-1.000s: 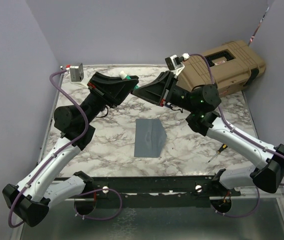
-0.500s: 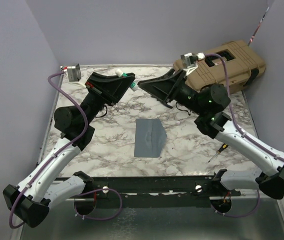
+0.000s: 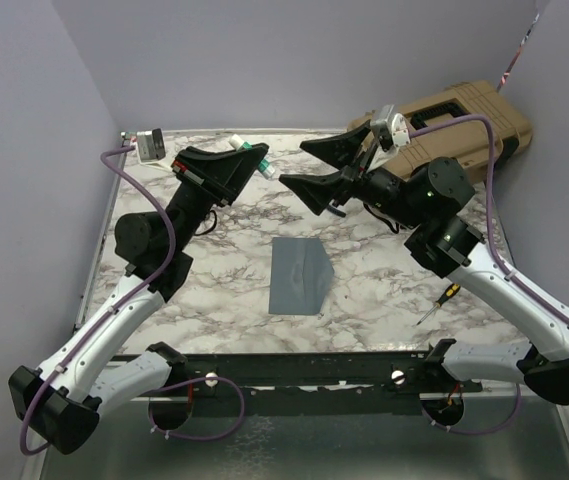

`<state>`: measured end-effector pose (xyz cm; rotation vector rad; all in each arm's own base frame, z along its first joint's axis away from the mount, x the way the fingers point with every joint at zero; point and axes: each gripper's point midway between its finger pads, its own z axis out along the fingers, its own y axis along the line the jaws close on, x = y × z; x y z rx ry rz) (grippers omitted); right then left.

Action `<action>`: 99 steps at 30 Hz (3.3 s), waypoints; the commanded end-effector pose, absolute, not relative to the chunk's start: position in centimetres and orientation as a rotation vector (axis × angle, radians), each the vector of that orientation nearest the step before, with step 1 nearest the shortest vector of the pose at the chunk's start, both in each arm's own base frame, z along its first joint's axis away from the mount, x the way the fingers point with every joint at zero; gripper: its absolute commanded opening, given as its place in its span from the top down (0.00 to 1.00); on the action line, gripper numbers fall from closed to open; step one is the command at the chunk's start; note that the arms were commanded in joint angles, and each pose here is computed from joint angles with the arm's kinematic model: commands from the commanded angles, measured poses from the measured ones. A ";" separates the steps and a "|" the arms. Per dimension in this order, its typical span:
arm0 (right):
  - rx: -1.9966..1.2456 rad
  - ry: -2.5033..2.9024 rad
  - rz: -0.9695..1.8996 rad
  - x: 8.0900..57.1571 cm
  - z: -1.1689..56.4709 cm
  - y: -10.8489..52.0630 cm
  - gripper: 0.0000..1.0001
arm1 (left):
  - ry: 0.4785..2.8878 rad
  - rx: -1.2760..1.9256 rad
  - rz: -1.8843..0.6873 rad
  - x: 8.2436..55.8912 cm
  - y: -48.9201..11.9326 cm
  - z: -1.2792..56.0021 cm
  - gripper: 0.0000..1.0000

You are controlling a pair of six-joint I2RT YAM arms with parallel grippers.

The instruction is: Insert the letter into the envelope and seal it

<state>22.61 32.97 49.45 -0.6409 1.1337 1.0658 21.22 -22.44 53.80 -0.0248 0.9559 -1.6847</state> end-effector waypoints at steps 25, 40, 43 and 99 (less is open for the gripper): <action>-0.801 0.890 0.686 24.0 51.2 36.6 0.60 | 1.068 -0.435 -1.869 24.6 -21.6 50.5 1.00; -0.751 1.055 0.646 25.5 50.8 35.9 1.00 | 1.105 -0.425 -1.773 24.6 -21.2 50.5 0.17; -0.790 1.082 0.669 24.8 50.3 35.7 1.00 | 1.135 -0.422 -1.715 24.8 -21.0 50.3 0.04; -0.934 1.075 0.720 21.3 48.0 33.7 1.00 | 1.458 -0.378 -1.831 23.5 -23.2 48.7 0.84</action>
